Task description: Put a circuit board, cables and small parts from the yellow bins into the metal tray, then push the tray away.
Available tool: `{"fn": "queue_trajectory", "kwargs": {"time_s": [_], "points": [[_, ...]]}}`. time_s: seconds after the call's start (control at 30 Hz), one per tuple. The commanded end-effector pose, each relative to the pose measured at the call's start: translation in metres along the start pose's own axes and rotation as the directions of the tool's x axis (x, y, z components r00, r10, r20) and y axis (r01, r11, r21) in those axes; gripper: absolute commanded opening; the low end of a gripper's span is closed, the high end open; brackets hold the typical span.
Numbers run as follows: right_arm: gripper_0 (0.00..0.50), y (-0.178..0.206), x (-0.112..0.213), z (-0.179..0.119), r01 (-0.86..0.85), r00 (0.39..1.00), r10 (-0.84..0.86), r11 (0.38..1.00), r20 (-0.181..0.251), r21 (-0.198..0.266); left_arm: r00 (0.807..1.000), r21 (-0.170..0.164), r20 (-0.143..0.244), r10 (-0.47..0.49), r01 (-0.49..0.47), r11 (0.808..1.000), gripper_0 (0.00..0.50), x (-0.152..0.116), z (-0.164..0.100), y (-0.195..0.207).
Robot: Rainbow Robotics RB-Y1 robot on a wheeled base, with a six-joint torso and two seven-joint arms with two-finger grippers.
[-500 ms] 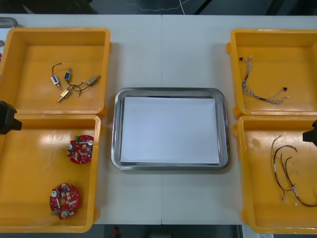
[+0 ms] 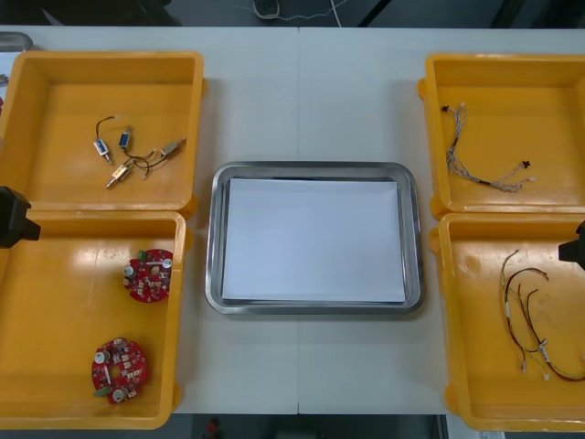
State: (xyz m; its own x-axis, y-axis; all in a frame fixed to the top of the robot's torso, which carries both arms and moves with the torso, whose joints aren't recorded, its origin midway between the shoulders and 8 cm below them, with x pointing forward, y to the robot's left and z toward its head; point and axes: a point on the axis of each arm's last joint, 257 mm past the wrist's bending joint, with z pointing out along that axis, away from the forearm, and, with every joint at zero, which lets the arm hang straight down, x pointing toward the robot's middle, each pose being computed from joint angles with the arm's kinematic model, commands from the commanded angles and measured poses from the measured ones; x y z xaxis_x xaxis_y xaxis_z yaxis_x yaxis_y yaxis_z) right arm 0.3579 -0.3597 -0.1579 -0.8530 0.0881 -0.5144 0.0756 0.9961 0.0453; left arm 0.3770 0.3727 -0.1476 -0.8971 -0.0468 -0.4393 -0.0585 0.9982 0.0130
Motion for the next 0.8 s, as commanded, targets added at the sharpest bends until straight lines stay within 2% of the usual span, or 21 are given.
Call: {"fn": "queue_trajectory", "kwargs": {"time_s": [0.03, 0.8], "points": [[0.500, -0.0093, -0.0020, -0.0109, 0.019, 1.000, -0.020, 0.999, 0.019, 0.037, 0.997, -0.051, 0.021, 0.080, -0.079, 0.996, 0.500, -0.0040, -0.0142, 0.0163], [0.500, -0.0093, -0.0020, -0.0109, 0.019, 1.000, -0.020, 0.999, 0.019, 0.037, 0.997, -0.051, 0.021, 0.080, -0.079, 0.996, 0.500, -0.0040, -0.0142, 0.0163]]}}
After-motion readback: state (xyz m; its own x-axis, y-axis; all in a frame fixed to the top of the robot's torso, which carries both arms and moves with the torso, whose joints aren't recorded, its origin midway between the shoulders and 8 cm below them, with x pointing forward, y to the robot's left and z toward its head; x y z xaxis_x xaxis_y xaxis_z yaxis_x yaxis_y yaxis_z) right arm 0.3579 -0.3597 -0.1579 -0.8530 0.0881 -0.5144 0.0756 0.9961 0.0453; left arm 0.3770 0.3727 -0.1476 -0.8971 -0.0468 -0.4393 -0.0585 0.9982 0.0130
